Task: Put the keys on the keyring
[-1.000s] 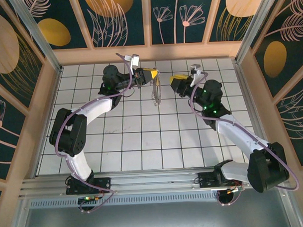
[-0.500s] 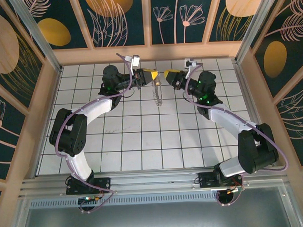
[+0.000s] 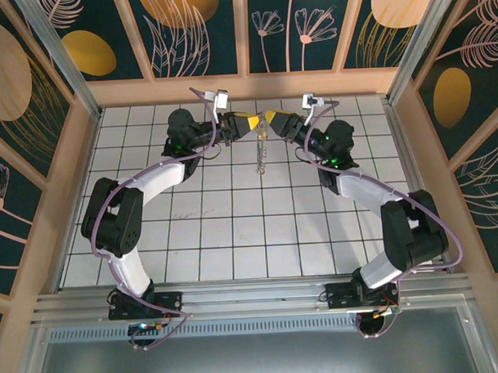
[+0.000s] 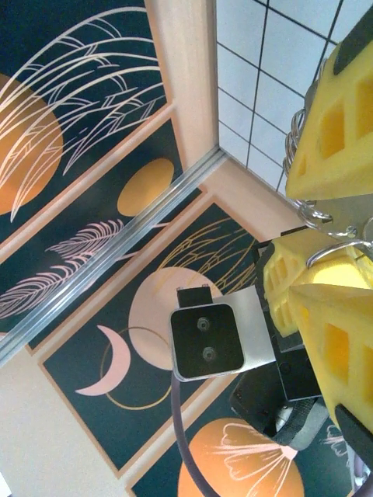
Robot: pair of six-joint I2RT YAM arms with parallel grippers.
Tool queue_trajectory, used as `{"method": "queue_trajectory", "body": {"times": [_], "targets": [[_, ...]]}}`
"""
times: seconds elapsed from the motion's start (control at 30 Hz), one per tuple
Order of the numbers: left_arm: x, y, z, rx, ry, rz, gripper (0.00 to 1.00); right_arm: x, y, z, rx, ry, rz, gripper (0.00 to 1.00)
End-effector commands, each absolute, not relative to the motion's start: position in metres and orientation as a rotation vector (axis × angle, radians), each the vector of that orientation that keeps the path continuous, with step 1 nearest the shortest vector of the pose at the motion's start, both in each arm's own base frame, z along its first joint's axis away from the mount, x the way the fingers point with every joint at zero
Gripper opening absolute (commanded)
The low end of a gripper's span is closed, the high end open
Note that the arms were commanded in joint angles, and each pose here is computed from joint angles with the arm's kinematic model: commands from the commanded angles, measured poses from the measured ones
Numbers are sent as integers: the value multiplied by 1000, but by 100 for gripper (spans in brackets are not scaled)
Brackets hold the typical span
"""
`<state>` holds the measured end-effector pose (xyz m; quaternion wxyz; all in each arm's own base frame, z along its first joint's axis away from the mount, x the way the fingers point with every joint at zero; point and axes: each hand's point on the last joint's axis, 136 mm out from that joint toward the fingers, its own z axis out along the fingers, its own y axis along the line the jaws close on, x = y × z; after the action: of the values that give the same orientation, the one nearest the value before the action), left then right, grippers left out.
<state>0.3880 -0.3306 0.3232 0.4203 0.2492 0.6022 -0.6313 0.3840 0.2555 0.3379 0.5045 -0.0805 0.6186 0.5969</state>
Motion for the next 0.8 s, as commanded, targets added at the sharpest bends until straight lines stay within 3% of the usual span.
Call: {"method": "queue_trajectory", "body": {"times": [0.0,0.63,0.77], "targets": [[381,-331,333,655,1443,-1594,0,378,255,347,-208,1427,1508,34],[384,-331,331,650,1448,-1594,0,372,272,340,-243,1425,1566,33],[383,-332,332,651,1446,-1594,0,372,274,339,-246,1427,1568,29]]}}
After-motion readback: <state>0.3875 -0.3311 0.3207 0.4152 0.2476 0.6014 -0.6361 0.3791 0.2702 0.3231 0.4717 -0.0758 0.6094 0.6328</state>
